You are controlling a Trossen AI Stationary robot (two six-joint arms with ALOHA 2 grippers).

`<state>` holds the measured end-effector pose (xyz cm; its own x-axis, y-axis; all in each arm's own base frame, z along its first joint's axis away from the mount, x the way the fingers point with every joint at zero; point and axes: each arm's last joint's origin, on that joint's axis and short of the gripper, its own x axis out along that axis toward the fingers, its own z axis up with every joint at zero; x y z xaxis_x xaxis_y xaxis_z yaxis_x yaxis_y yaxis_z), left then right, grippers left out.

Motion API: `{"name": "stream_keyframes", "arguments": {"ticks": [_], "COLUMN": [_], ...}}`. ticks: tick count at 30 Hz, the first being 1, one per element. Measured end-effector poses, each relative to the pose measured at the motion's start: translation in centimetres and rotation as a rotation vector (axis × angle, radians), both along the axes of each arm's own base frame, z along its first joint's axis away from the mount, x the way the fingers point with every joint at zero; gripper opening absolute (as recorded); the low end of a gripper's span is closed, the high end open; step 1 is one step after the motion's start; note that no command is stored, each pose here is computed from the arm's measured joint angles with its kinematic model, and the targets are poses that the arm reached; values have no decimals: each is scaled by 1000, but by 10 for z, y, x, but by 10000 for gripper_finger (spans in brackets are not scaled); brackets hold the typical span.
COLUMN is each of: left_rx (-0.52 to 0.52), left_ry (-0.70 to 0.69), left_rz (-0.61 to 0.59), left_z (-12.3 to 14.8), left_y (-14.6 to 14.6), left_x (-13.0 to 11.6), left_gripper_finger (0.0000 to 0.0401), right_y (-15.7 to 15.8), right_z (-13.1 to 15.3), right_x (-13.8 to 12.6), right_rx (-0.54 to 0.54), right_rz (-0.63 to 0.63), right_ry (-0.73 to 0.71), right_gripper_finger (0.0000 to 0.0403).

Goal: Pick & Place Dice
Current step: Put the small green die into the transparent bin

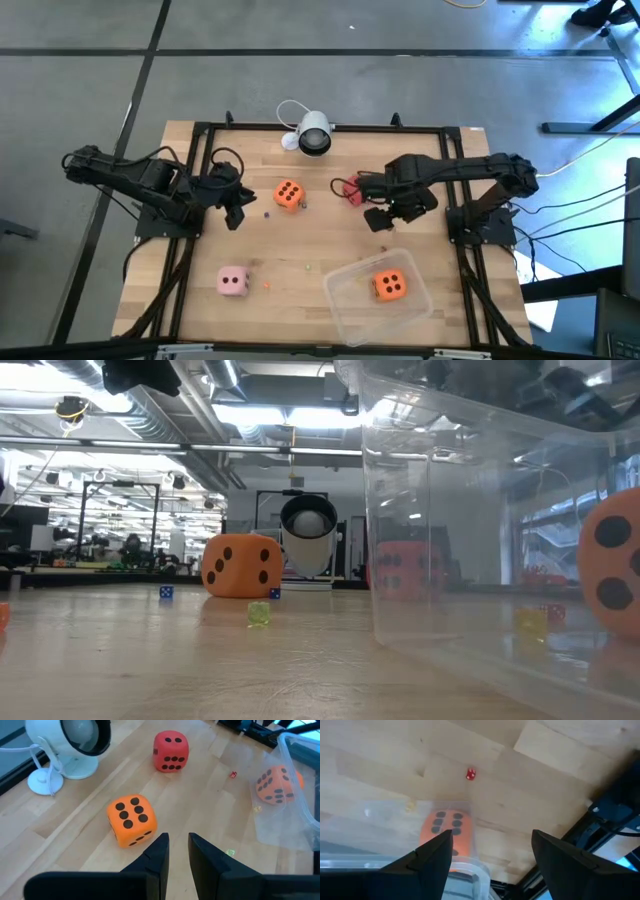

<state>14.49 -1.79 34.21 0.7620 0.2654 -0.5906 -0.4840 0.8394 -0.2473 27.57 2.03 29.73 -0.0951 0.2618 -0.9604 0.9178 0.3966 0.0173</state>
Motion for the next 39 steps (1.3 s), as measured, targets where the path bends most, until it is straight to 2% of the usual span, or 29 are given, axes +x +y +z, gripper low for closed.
{"name": "stream_keyframes", "arguments": {"ticks": [6, 12, 16, 21, 25, 30, 35, 39], "left_rx": [0, -16, -49, -91, -92, -51, 19, 46], "left_ry": [4, 8, 14, -6, 10, 118, 169, 125], "left_rz": [-17, -38, -74, -162, -271, -368, -461, -516], "left_z": [0, 0, -1, 1, -3, -20, -36, -48], "left_y": [0, -1, -3, -7, -12, -19, -26, -33], "left_x": [0, 0, 0, 8, 22, 47, 76, 104], "left_gripper_finger": [66, 66, 66, 66, 66, 75, 113, 153], "right_y": [9, 37, 51, 75, 97, 121, 138, 148], "right_z": [7, 40, 42, 44, 49, 50, 54, 57], "right_x": [2, 24, 20, 9, -2, -11, -11, -19], "right_rx": [-38, -31, -82, -215, -263, -288, -312, -413], "right_rz": [36, 82, 74, 43, 10, -18, -57, -83], "right_ry": [-50, -389, -386, -381, -422, -485, -613, -703], "right_gripper_finger": [267, 265, 250, 222, 205, 197, 197, 197]}}
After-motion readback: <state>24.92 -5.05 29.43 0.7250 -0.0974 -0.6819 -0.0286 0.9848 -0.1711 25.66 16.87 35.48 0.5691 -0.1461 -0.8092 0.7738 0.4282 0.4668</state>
